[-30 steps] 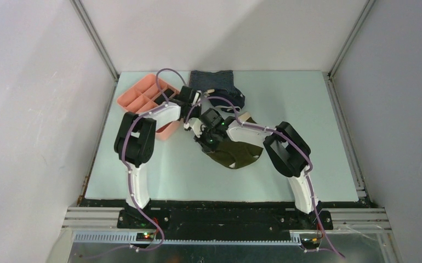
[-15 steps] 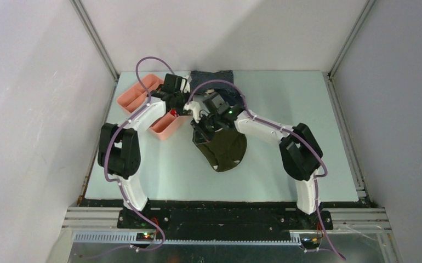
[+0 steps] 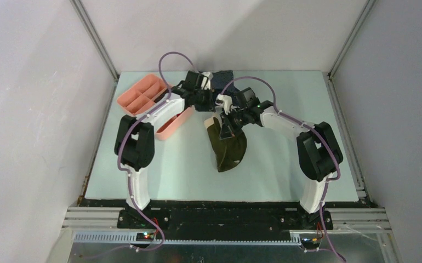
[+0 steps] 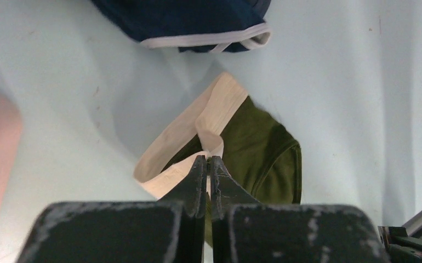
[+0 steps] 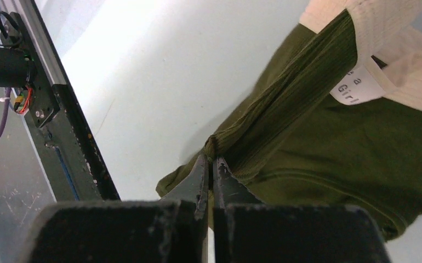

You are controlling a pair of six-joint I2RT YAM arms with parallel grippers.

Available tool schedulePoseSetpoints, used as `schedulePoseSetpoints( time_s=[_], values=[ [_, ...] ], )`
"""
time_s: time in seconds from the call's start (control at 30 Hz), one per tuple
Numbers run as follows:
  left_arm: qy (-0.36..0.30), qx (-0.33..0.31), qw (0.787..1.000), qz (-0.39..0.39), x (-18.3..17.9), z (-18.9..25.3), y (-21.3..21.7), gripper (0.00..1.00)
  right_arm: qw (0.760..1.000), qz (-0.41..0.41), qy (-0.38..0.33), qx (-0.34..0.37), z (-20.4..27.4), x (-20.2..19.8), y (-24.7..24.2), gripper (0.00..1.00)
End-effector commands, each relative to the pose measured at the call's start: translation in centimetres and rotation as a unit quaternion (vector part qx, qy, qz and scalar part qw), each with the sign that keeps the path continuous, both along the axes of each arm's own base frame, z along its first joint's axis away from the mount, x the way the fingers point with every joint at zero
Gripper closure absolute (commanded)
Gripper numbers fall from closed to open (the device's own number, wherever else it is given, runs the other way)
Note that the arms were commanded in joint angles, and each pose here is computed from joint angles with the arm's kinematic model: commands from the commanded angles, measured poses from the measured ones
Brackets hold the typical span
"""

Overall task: Roll the underwear
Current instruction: Fold the underwear at the center of the board.

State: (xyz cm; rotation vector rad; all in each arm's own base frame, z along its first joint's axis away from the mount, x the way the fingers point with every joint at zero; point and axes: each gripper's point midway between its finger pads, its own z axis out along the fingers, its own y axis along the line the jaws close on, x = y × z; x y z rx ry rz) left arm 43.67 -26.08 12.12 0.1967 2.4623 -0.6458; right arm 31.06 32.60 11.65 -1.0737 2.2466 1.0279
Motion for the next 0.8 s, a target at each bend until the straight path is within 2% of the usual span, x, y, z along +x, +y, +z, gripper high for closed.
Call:
schedulePoseSetpoints(
  time_s=[0.0, 0.37, 0.77],
  values=[
    [-0.066, 0.012, 0.998, 0.016, 3.6, 2.2, -1.4, 1.0, 1.0, -0.007, 0.015, 0.015, 1.0, -0.1, -2.0, 1.0],
    [-0.08, 0.034, 0.996, 0.014, 5.1, 0.5, -4.7, 1.0, 0.997, -0.062, 0.044, -0.012, -2.0, 2.4, -6.7, 1.0],
    [-0.094, 0.058, 0.994, 0.013, 6.1, -0.8, -5.6, 1.0, 0.995, -0.078, 0.044, -0.048, -4.5, 3.4, -8.1, 1.0]
  ],
)
